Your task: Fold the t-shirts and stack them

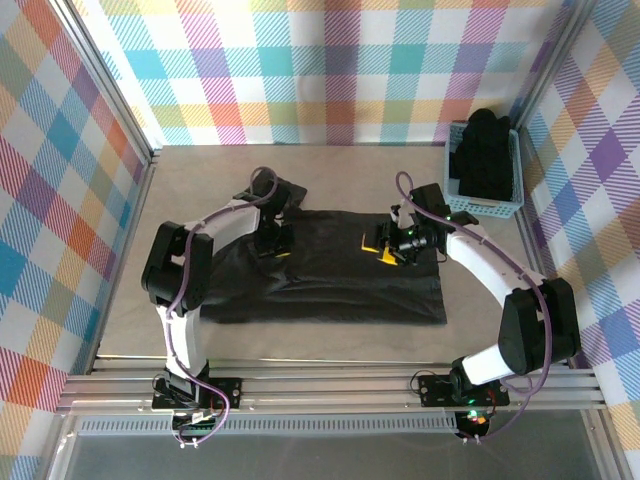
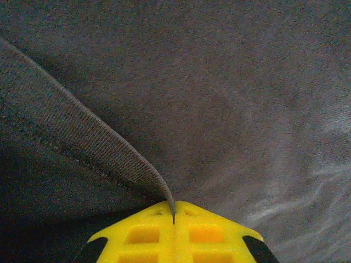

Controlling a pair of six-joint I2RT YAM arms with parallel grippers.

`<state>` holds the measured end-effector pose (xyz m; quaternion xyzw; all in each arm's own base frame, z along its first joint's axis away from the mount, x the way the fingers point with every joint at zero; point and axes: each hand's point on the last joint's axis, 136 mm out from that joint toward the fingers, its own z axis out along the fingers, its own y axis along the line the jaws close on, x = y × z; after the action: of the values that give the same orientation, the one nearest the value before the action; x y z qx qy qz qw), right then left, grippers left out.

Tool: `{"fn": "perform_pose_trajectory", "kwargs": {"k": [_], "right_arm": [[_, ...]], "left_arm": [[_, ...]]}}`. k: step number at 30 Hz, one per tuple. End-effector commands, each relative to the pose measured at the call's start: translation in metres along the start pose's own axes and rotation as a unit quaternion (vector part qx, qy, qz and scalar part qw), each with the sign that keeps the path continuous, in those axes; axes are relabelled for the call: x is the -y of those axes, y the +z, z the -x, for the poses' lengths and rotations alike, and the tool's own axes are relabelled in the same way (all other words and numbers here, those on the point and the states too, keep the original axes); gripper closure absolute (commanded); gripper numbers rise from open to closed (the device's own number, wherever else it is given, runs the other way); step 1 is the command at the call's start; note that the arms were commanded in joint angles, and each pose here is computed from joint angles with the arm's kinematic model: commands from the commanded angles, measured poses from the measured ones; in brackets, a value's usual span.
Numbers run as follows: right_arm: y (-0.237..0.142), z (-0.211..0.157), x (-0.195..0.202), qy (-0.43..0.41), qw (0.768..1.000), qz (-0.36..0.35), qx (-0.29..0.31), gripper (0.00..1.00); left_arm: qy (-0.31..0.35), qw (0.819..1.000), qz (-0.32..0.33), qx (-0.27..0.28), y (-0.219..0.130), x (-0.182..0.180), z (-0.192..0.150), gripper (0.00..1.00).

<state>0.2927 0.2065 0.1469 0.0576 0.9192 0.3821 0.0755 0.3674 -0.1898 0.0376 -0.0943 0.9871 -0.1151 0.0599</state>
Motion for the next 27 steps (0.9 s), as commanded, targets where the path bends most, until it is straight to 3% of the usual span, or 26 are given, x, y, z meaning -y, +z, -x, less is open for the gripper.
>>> {"fn": "perform_pose_trajectory", "kwargs": {"k": [1,7,11,13,18,24,27], "right_arm": [[0.004,-0.006,0.001,0.005,1.0,0.007,-0.012,0.42],[0.007,-0.007,0.002,0.008,1.0,0.011,-0.016,0.42],[0.007,-0.006,0.001,0.007,1.0,0.013,-0.017,0.42],[0.008,-0.006,0.001,0.008,1.0,0.014,-0.018,0.42],[0.009,-0.006,0.001,0.009,1.0,0.014,-0.019,0.44],[0.013,-0.007,0.004,0.014,0.999,0.017,-0.025,0.47],[0.017,-0.006,0.003,0.017,0.999,0.022,-0.03,0.52]], "left_arm": [[0.022,0.999,-0.034,0.026,-0.01,0.028,0.014,0.98],[0.013,0.999,-0.033,0.022,-0.006,0.034,0.019,0.86],[-0.008,0.996,-0.04,0.08,-0.03,0.037,0.034,0.49],[-0.011,0.993,-0.042,0.11,-0.048,0.036,0.04,0.45],[-0.008,0.991,-0.039,0.129,-0.077,0.028,0.031,0.51],[-0.051,0.994,0.012,0.098,-0.088,-0.026,-0.002,0.61],[-0.07,0.995,0.003,0.076,-0.074,-0.037,-0.01,0.85]]}}
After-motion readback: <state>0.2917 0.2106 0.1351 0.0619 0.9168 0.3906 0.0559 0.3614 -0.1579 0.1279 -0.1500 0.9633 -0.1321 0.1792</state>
